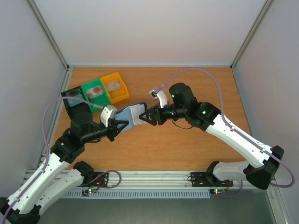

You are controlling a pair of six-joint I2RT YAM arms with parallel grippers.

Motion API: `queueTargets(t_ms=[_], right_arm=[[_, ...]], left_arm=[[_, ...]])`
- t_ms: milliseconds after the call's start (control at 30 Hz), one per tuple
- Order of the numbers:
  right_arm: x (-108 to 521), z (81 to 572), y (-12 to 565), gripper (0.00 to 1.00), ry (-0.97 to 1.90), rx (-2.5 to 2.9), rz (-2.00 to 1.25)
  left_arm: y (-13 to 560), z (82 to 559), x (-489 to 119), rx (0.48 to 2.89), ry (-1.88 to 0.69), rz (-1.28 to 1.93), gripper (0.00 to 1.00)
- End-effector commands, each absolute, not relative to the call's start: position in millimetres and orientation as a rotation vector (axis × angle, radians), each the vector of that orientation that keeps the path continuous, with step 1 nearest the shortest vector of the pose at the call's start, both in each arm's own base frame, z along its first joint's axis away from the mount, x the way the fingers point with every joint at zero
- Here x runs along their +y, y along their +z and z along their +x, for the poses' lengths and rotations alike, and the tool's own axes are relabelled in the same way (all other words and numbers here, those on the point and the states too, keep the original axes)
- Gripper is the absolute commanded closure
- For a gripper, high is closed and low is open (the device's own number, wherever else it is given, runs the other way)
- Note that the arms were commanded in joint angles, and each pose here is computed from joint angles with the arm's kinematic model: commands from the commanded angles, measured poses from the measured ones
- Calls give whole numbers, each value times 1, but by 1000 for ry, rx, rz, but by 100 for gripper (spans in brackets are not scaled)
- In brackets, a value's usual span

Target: Take the credit cards out of the card holder

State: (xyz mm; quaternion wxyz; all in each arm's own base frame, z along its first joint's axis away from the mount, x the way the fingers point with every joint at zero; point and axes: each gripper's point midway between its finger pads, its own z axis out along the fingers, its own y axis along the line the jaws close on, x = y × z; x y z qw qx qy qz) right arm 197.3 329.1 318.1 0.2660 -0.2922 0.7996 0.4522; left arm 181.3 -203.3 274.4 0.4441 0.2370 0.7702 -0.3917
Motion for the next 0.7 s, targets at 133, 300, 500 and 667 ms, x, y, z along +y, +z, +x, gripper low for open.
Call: queueTargets(t_ms=[133, 300, 500, 667], right_arm=[[319, 197, 319, 33, 1165, 2169, -783], [326, 198, 321, 41, 1198, 2150, -796], [327, 199, 316, 40, 1197, 2165, -801], [333, 195, 318, 43, 1244, 2155, -828]], left_arm=[[291, 180, -207, 1826, -997, 604, 100], [291, 180, -207, 1826, -996, 601, 100], [291, 180, -207, 1826, -1000, 601, 100], [290, 181, -207, 1826, -999, 602, 100]])
